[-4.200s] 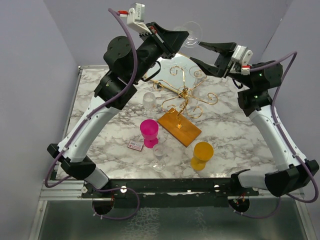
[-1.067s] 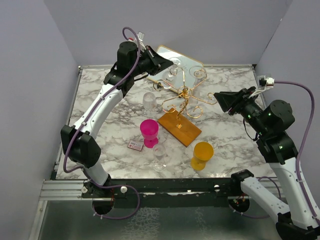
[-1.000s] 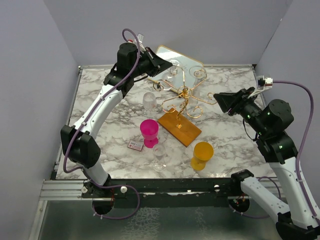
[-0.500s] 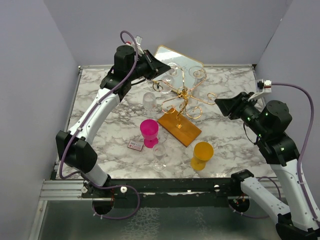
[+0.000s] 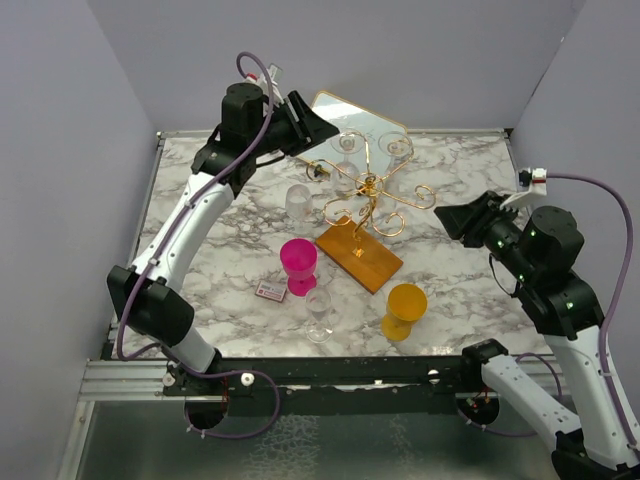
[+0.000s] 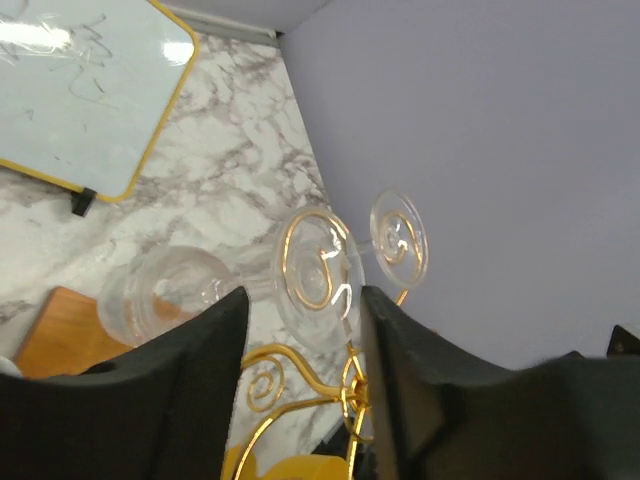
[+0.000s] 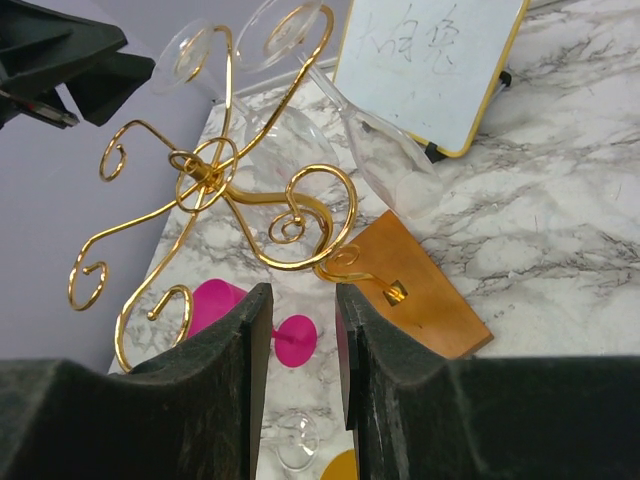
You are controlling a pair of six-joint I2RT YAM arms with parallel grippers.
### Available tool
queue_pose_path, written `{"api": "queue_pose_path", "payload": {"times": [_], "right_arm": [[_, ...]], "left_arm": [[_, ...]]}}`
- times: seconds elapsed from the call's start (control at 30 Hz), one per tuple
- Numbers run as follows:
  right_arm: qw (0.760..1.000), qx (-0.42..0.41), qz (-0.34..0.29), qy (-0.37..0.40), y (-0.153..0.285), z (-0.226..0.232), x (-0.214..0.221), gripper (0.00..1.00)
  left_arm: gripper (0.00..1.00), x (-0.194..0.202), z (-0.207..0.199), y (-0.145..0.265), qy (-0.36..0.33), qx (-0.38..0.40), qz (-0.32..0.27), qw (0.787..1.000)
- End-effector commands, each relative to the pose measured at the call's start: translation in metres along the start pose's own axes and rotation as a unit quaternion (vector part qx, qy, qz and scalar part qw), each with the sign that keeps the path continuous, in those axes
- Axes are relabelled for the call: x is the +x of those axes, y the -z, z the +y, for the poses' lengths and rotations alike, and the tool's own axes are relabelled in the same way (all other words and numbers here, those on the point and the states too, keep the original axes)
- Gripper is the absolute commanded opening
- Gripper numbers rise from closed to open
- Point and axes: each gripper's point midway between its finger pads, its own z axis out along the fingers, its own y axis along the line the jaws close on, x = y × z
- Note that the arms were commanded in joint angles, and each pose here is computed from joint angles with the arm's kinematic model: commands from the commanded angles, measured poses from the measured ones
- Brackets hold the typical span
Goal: Place the wine glass upside down on the wine glass rack
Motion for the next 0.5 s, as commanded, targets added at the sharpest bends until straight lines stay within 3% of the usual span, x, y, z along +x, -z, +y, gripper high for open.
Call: {"api": "queue_pose_path", "payload": {"times": [0.0,0.13,0.27,0.47], "right_arm": [[1.0,0.014,0.01,-0.014,0.006,0.0,0.0,0.32],[0.999,0.017,0.032,-0.015,0.004,0.0,0.004,0.32],[0.999,0.02,0.037,-0.014,0.002,0.002,0.002,0.32],[0.999,0.037,0.018,-0.01,0.001,-0.004,-0.006,0.28]], "left_arm": [[0.59,-0.022,-0.009,0.028,-0.063,-0.015,-0.038,0.997],[0.68,-0.032,0.006,0.053,-0.111,-0.061,-0.063,0.99],[0.71,-0.031,0.033,0.076,-0.142,-0.114,-0.068,0.981],[0.69,-0.009,0.098,0.09,-0.147,-0.212,-0.014,0.966]]}}
